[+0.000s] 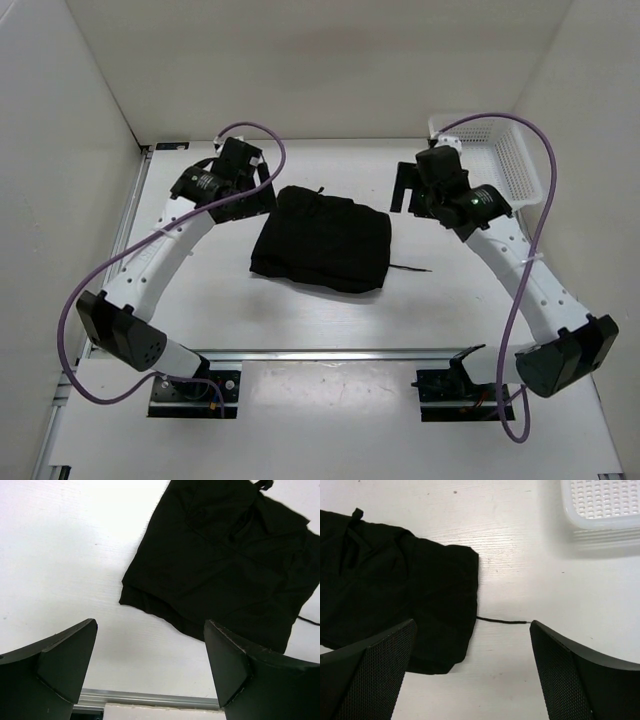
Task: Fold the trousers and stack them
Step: Fold the trousers
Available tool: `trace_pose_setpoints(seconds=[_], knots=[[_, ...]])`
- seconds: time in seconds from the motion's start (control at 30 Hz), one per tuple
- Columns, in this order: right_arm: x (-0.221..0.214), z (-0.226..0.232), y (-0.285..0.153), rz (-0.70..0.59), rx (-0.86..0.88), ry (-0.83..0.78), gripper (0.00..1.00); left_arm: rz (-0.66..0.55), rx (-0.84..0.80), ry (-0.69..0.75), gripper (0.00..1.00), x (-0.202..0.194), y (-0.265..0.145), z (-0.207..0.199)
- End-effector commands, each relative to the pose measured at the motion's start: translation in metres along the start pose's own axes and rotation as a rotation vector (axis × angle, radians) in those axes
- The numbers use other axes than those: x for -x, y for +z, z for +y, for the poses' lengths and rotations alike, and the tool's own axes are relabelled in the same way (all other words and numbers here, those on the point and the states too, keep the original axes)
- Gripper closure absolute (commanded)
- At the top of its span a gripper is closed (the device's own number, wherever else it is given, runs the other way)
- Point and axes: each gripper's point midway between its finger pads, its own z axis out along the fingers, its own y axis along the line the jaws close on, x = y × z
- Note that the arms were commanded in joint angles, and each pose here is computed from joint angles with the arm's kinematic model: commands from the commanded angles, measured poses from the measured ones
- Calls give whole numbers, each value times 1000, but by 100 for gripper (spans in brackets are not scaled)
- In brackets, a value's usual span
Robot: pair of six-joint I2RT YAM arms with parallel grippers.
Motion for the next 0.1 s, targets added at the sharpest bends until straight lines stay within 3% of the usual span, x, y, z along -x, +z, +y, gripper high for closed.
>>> trace_pose_setpoints(seconds=[0.0, 0.07], knots=[[7, -12, -5, -40, -44, 13, 1, -6, 11, 8, 0, -1, 1, 4], [2, -12, -2, -25, -41, -2, 1, 6, 8, 20, 0, -5, 3, 4]])
